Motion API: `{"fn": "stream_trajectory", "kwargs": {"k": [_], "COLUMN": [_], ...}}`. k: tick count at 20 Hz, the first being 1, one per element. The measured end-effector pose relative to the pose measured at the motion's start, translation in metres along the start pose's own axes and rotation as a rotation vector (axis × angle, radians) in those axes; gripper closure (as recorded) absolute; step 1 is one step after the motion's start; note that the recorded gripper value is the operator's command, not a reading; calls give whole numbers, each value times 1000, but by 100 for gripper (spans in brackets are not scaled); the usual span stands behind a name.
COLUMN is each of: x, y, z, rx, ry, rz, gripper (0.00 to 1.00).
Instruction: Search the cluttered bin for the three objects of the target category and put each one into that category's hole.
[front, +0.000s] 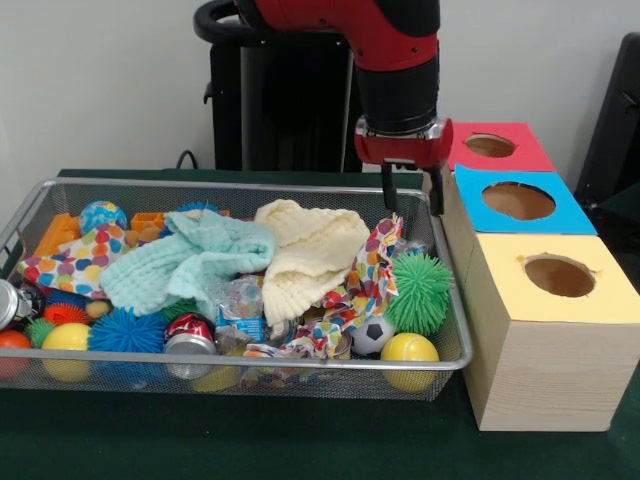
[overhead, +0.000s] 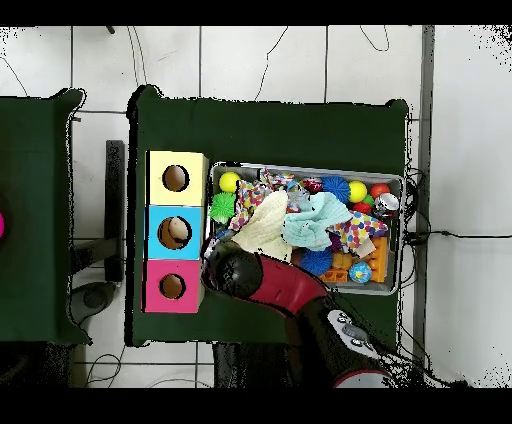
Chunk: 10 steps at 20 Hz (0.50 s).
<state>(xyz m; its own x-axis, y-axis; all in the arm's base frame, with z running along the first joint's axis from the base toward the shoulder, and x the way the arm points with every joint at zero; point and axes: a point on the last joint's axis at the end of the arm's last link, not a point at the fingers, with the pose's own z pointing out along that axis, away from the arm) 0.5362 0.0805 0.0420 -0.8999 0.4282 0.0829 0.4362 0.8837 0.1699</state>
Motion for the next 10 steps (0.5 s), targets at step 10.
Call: {"fn": "stream_trajectory", "kwargs": {"k": [10], "x": [-3], "y": [-11], "z": [-12], "rx": [137], "ry": [-56], "rz": [-31], "gripper": [0]}}
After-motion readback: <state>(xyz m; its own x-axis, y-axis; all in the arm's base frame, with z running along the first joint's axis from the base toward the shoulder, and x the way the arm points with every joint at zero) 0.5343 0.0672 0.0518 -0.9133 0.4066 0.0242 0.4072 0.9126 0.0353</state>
